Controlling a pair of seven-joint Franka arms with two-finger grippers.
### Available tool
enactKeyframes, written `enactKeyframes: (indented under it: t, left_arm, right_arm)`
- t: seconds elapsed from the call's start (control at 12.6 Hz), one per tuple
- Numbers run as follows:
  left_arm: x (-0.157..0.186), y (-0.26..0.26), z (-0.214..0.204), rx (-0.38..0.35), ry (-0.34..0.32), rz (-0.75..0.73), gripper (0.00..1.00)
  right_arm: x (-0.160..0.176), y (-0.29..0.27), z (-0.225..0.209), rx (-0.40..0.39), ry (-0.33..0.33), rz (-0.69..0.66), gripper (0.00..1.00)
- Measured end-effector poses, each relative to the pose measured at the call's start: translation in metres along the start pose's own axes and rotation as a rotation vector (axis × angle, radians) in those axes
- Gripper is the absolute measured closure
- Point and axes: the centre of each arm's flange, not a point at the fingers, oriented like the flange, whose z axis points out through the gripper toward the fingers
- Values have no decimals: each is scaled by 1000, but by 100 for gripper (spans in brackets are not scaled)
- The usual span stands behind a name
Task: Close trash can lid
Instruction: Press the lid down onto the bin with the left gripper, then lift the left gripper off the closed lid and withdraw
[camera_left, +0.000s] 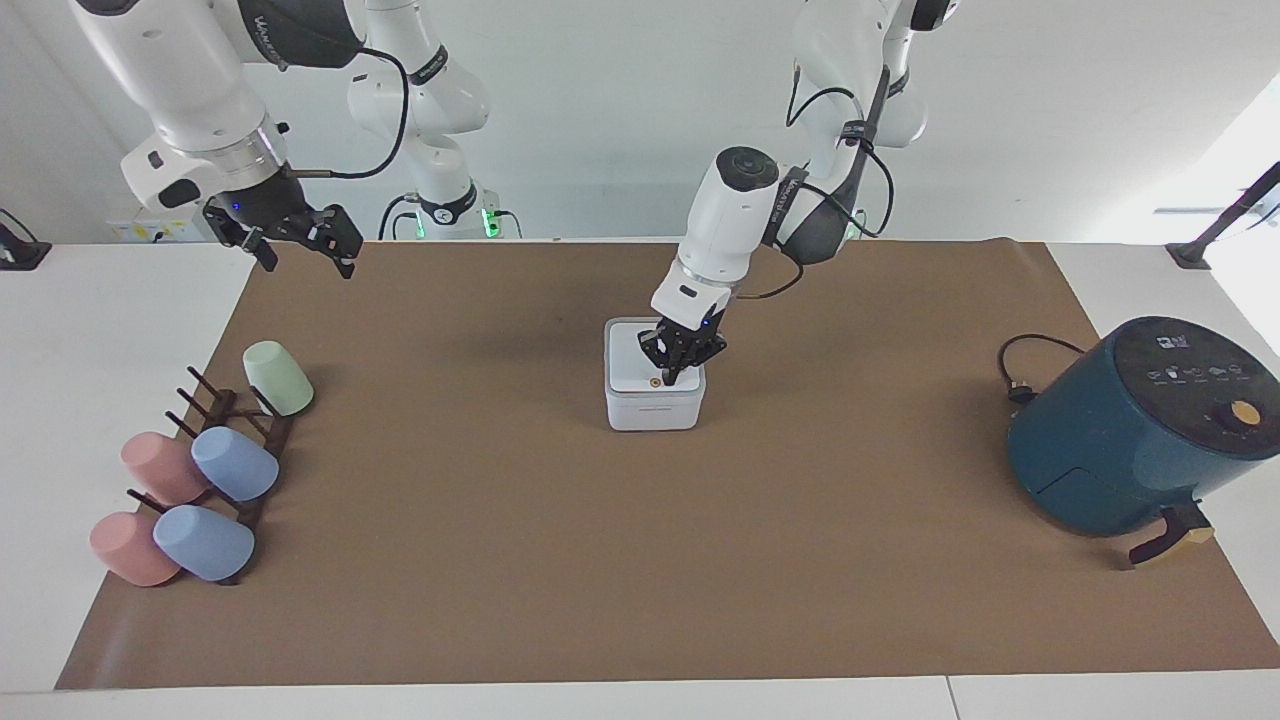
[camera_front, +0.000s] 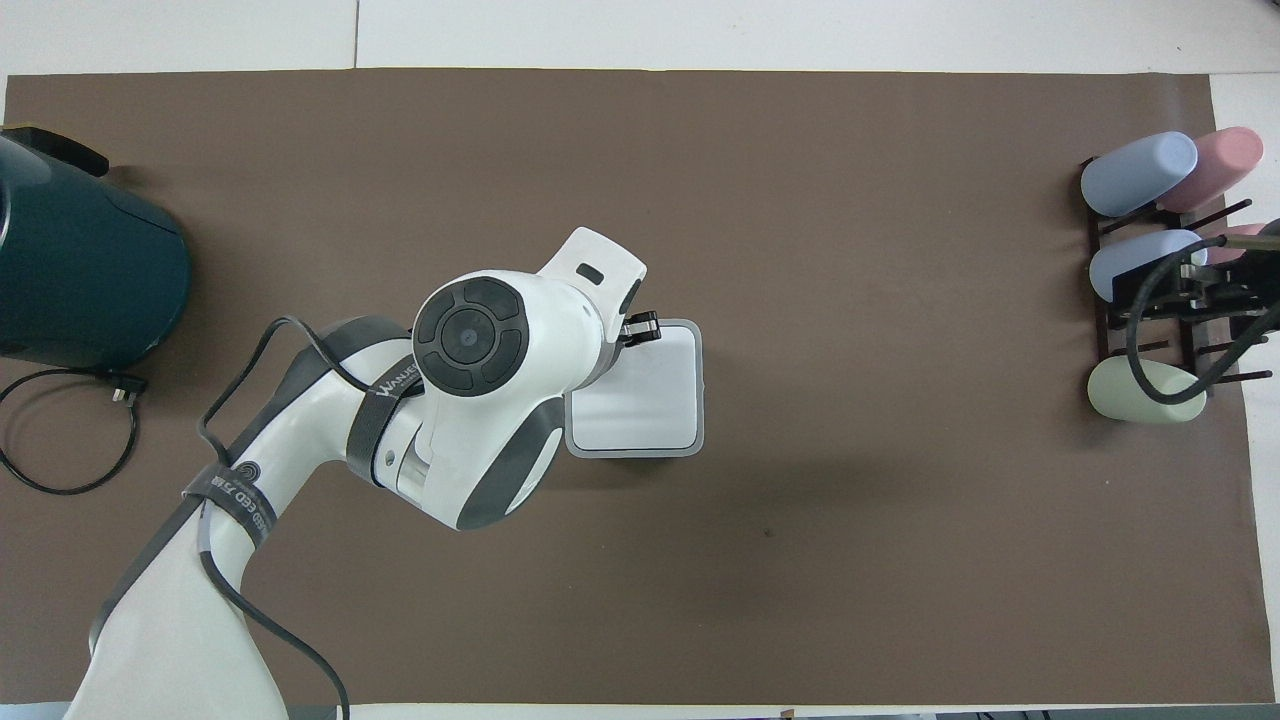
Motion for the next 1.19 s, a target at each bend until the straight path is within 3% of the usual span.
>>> enactKeyframes:
  t: [0.79, 0.95, 1.19]
  left_arm:
    - [1, 2, 0, 16, -13, 31, 99]
    - [13, 0, -21, 52, -56, 31, 99]
    - [36, -17, -85, 84, -89, 36, 99]
  right_arm:
    - [0, 0, 0, 0, 0, 0, 0]
    - [0, 0, 0, 0, 0, 0, 0]
    - [0, 0, 0, 0, 0, 0, 0]
